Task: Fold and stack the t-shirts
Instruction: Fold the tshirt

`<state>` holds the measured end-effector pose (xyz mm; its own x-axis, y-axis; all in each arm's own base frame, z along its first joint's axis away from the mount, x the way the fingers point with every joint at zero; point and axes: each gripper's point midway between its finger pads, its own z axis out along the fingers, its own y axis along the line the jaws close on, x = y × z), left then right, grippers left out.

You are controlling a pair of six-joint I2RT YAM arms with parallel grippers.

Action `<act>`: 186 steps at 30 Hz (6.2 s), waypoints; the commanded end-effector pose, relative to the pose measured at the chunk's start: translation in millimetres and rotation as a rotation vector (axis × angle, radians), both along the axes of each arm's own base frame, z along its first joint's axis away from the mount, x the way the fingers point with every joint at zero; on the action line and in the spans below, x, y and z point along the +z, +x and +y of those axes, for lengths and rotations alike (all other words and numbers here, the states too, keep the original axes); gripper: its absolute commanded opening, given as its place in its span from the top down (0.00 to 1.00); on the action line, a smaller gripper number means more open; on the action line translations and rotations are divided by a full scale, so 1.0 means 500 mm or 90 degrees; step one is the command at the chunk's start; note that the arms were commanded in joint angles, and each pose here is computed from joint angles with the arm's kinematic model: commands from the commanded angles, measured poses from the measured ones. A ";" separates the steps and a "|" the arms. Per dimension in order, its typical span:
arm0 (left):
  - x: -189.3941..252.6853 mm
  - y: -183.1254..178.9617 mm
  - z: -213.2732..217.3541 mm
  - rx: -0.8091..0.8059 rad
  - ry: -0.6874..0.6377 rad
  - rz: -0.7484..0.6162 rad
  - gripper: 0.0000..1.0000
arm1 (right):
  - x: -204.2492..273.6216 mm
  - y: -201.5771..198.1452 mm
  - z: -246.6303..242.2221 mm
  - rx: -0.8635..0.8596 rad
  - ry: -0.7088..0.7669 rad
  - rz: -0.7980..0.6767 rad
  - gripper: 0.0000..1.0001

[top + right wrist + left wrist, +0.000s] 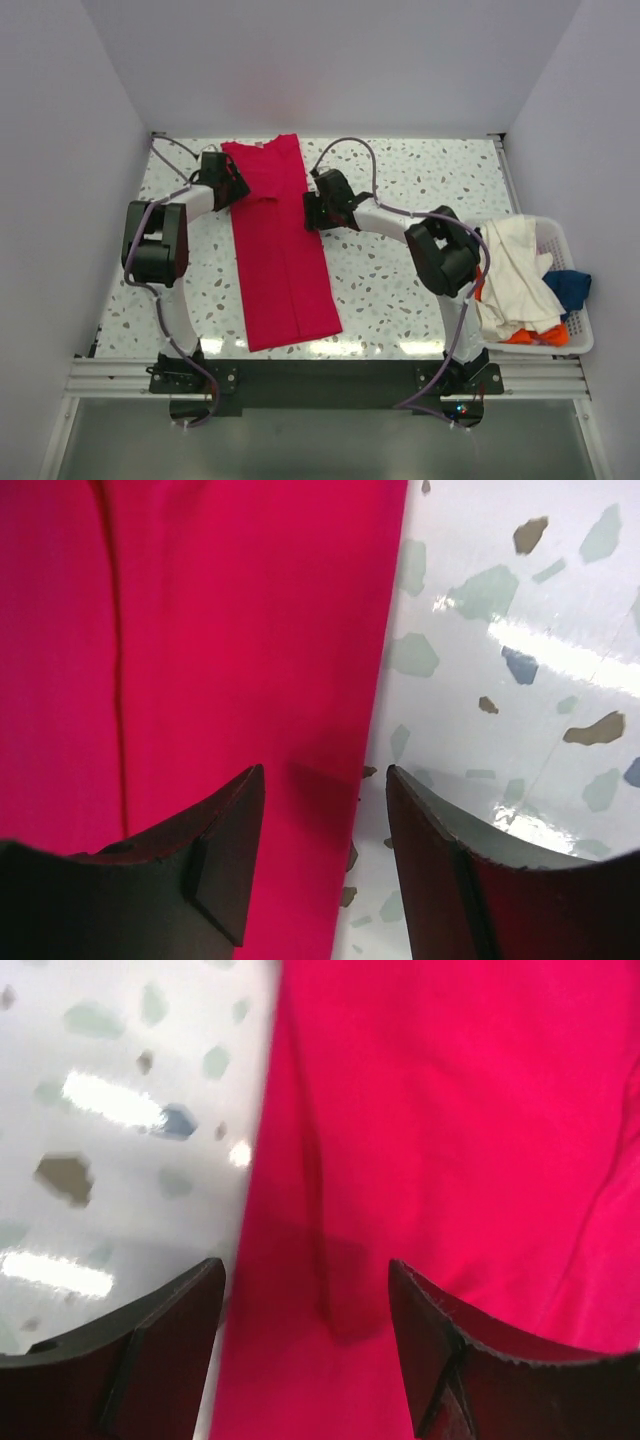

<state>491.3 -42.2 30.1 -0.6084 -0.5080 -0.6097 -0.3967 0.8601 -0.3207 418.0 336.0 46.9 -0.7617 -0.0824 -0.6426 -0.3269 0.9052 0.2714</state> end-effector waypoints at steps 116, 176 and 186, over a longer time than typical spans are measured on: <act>-0.027 -0.557 -0.201 -0.251 0.030 0.168 0.57 | -0.020 0.412 -0.213 -0.183 0.006 -0.068 0.56; -0.073 -0.762 -0.200 -0.215 -0.135 0.313 0.57 | 0.004 -0.513 -0.247 -0.120 0.090 0.322 0.54; -0.075 -0.783 -0.206 -0.228 -0.135 0.329 0.59 | -0.029 -0.584 -0.184 -0.057 0.081 0.390 0.54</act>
<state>138.8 -162.3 15.7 -0.9198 -0.3302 -0.2121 -0.2112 0.8719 -0.4419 137.2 235.0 33.9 -0.9896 0.0500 -0.1349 -0.0191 0.8835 0.4680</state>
